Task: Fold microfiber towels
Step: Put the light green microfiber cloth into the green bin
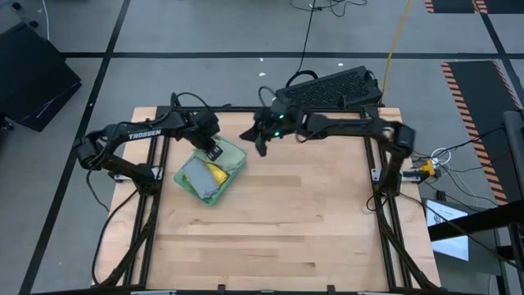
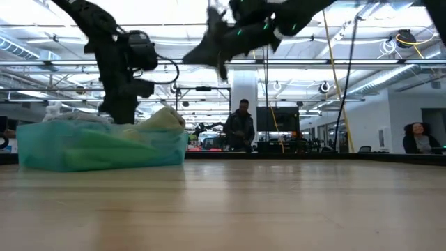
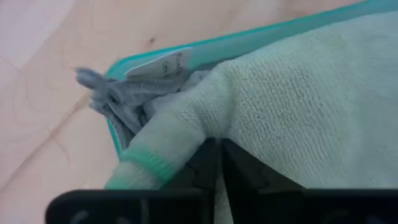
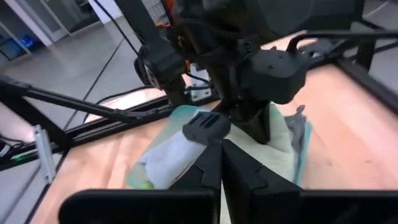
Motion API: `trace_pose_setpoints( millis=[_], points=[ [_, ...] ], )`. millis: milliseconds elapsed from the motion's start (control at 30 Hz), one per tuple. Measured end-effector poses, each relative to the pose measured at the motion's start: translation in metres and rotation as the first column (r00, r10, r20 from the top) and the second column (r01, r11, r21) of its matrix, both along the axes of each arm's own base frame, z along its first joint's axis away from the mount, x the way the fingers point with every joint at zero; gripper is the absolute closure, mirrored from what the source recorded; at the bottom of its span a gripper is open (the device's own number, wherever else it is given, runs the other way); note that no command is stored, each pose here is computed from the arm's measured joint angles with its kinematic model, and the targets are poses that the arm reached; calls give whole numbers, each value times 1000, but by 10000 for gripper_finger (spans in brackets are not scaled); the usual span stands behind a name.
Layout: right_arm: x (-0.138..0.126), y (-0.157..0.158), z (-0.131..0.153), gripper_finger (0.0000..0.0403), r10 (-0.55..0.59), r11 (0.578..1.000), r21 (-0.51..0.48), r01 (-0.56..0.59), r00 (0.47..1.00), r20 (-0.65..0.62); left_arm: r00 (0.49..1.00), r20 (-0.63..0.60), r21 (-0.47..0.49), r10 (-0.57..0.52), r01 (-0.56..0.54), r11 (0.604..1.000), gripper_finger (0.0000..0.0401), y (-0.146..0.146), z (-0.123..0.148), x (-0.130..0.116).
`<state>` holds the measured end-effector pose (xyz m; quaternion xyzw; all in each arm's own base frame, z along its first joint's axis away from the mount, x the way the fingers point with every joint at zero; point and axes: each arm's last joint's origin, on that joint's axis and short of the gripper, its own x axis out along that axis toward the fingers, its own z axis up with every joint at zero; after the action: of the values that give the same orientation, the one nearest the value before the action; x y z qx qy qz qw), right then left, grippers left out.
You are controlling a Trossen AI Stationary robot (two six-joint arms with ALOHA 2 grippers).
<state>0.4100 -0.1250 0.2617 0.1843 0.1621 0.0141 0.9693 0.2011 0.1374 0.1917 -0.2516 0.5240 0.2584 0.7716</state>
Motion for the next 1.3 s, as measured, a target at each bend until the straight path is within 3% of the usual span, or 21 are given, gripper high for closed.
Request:
trace_pose_setpoints(
  millis=[300, 467, 733, 867, 1100, 1300],
  points=[
    [-61, 15, 72, 403, -47, 997, -56, 43, 997, -56, 999, 29, 10, -44, 43, 999, 371, 1, 72, 13],
    [-84, 29, 86, 403, -112, 992, -67, 103, 984, -141, 965, 242, 1, -103, 106, 994, 371, -12, 88, 39],
    [-97, 35, 85, 403, -109, 994, -36, 104, 963, -246, 975, 224, -174, 9, 31, 984, 371, -26, 35, 64],
    [-98, 36, 82, 403, -106, 994, -40, 99, 961, -255, 986, 154, -234, 57, -19, 972, 371, -26, 1, 66],
    [-98, 36, 69, 403, -106, 994, -23, 103, 956, -275, 997, 66, -233, 42, -26, 972, 371, -27, -38, 67],
    [-98, 36, 62, 403, -109, 994, -3, 113, 949, -297, 996, 88, -213, 1, 17, 977, 371, -25, -39, 69]
  ],
)
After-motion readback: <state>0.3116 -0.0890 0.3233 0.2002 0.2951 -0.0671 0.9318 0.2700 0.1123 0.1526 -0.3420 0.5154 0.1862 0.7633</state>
